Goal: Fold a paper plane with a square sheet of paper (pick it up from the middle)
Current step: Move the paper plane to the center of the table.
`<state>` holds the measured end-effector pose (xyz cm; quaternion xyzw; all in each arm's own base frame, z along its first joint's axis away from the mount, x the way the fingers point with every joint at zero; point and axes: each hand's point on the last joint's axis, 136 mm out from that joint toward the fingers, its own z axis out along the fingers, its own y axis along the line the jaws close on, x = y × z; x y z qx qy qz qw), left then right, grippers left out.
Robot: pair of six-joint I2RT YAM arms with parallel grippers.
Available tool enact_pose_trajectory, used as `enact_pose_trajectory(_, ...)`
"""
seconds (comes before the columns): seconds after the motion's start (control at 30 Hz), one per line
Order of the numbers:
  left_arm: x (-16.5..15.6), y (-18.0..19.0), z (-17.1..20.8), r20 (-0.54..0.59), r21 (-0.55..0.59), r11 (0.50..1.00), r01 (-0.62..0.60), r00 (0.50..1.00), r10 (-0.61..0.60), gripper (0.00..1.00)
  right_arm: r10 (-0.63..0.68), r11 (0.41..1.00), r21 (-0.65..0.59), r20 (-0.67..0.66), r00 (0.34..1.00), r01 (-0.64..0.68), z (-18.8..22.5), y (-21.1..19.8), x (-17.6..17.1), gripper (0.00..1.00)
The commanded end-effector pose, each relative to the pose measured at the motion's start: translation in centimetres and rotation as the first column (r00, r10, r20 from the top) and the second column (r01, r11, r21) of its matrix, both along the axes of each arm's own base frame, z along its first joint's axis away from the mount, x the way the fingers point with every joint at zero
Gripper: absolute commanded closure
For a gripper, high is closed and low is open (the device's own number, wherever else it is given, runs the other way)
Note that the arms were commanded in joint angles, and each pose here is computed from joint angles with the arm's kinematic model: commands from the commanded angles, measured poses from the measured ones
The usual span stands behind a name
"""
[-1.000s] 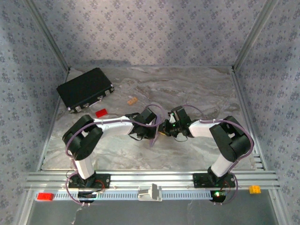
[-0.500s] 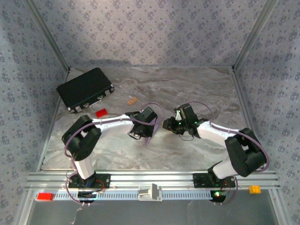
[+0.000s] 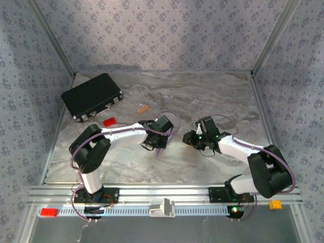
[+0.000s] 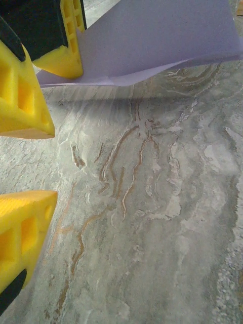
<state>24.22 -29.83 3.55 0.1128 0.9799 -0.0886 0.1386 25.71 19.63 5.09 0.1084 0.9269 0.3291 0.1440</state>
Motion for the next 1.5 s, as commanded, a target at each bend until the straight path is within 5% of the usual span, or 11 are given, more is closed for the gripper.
enact_pose_trajectory(0.0, 0.0, 0.1, -0.2, -0.007, 0.033, 0.999, -0.008, 1.0, 0.008, 0.96, 0.004, 1.0, -0.005, 0.0, 1.0, -0.004, -0.1, -0.3, -0.3, 0.66)
enact_pose_trajectory(0.83, -0.5, 0.0, -2.2, -0.056, 0.071, 0.997, -0.003, 0.998, 0.007, 0.85, 0.004, 1.0, 0.005, -0.014, 1.0, -0.004, -0.6, -0.1, -0.5, 0.66)
enact_pose_trajectory(1.47, -0.5, 2.1, -3.4, -0.043, 0.287, 0.944, -0.164, 0.982, 0.183, 0.64, 0.001, 1.0, 0.001, 0.0, 1.0, -0.001, -0.2, -0.5, -0.7, 0.65)
